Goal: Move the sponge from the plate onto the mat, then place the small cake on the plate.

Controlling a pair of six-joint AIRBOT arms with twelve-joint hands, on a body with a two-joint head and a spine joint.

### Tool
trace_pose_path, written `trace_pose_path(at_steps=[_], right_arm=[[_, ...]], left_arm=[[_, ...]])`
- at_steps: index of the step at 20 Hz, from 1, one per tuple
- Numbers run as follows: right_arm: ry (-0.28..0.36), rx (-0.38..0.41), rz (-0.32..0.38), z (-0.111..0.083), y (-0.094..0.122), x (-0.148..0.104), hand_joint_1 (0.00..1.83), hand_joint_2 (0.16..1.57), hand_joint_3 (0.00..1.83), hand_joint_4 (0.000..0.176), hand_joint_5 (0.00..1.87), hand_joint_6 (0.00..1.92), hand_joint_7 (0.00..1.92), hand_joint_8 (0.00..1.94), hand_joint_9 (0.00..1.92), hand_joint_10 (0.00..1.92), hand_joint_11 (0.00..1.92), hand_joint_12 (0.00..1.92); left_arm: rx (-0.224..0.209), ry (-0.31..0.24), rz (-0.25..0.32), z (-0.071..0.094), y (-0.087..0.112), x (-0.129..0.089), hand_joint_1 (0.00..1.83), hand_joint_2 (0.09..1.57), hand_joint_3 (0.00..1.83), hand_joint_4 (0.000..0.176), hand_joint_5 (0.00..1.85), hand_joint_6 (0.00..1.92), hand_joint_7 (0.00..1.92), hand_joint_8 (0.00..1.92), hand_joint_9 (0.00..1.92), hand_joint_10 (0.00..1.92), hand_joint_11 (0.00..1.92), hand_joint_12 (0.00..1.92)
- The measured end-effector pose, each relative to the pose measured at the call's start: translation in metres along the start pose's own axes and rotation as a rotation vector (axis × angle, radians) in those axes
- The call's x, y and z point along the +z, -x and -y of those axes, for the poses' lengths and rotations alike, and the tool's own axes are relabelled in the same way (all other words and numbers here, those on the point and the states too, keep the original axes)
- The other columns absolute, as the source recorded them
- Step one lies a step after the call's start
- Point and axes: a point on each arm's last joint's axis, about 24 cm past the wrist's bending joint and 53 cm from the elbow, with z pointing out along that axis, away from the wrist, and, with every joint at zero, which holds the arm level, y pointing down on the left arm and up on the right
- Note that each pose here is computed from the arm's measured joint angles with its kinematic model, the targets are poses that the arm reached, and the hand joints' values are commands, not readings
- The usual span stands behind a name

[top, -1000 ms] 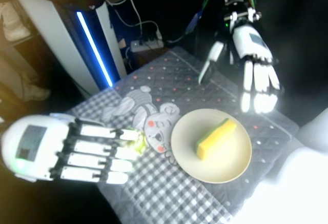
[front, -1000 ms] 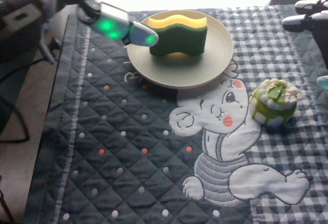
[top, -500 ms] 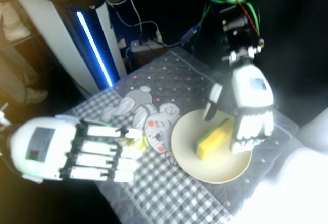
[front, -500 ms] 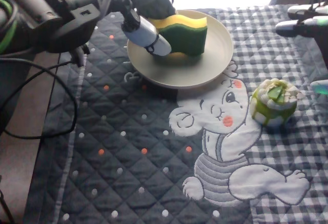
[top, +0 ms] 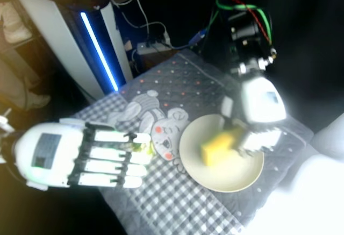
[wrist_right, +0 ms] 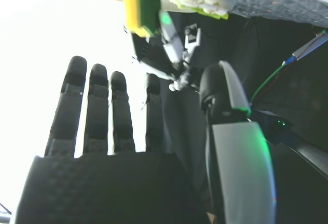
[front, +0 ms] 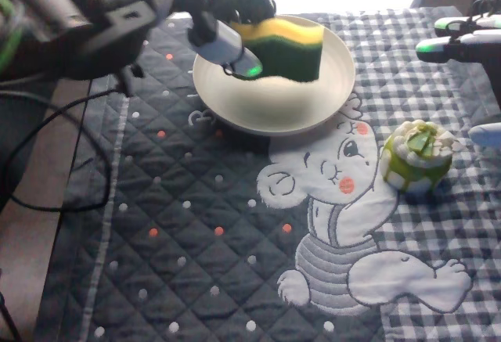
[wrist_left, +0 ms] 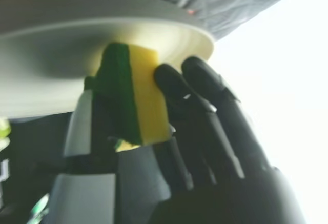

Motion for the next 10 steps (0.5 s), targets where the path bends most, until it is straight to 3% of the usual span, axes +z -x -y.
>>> trace_pose_path(at_steps=[2,3,4,5,6,7,8,9,10], right_arm=[[-0.003,0.003,-0.002,0.000,-0.001,-0.001,0.65,1.17,0.01,0.158,0.34,0.00,0.25,0.00,0.29,0.00,0.24,0.24],[-0.001,0.002,-0.003,-0.002,0.000,-0.002,0.64,1.17,0.01,0.152,0.34,0.00,0.25,0.00,0.29,0.00,0.24,0.24],[0.001,0.005,-0.002,-0.004,0.001,-0.002,0.64,1.17,0.00,0.151,0.34,0.00,0.25,0.00,0.29,0.00,0.24,0.23],[0.002,0.004,-0.002,-0.005,0.001,-0.003,0.60,1.18,0.01,0.152,0.34,0.00,0.25,0.00,0.28,0.00,0.24,0.23],[0.001,0.005,-0.001,-0.005,0.002,-0.004,0.62,1.17,0.00,0.153,0.35,0.00,0.25,0.00,0.28,0.00,0.23,0.22],[0.000,0.006,-0.002,-0.006,0.001,-0.004,0.64,1.18,0.00,0.151,0.35,0.00,0.25,0.00,0.27,0.00,0.22,0.21],[0.002,0.003,-0.004,-0.006,0.001,-0.004,0.73,1.17,0.00,0.146,0.35,0.00,0.26,0.00,0.28,0.01,0.25,0.23],[0.002,0.004,-0.005,-0.006,0.001,-0.004,0.74,1.17,0.00,0.151,0.35,0.00,0.26,0.00,0.30,0.01,0.28,0.23],[0.002,0.004,-0.005,-0.007,0.001,-0.004,0.75,1.17,0.00,0.143,0.36,0.01,0.27,0.01,0.29,0.01,0.25,0.22]], left_arm=[[0.024,-0.073,0.037,0.015,0.018,-0.027,1.28,1.04,0.00,0.000,1.15,0.55,1.20,0.76,1.35,0.25,0.96,1.18],[0.029,-0.106,0.054,0.019,0.025,-0.044,1.30,1.02,0.00,0.000,1.27,0.26,1.20,0.83,1.39,0.29,0.98,1.25],[0.031,-0.131,0.058,0.021,0.025,-0.062,1.30,1.02,0.00,0.000,1.33,0.11,1.21,0.83,1.39,0.31,0.98,1.26],[0.037,-0.137,0.051,0.019,0.022,-0.073,1.29,1.05,0.00,0.000,1.34,0.04,1.08,1.07,1.25,0.58,0.93,1.37],[0.047,-0.139,0.026,0.016,0.011,-0.090,1.23,1.00,0.00,0.000,1.41,0.11,1.04,1.09,1.10,1.18,0.95,1.65],[0.049,-0.134,0.006,0.012,0.004,-0.102,1.21,1.00,0.00,0.000,1.32,0.33,1.00,1.23,1.03,1.47,0.99,1.78],[0.049,-0.132,-0.013,0.010,-0.004,-0.114,1.27,1.06,0.00,0.000,1.20,0.35,1.04,1.17,1.01,1.29,0.92,1.69],[0.051,-0.127,-0.030,0.006,-0.010,-0.126,1.29,1.02,0.00,0.000,1.16,0.53,1.25,0.69,1.11,0.82,0.88,1.27],[0.033,-0.123,-0.041,0.003,-0.017,-0.135,1.31,1.00,0.00,0.000,1.19,0.47,1.38,0.46,1.27,0.56,1.00,1.14]])
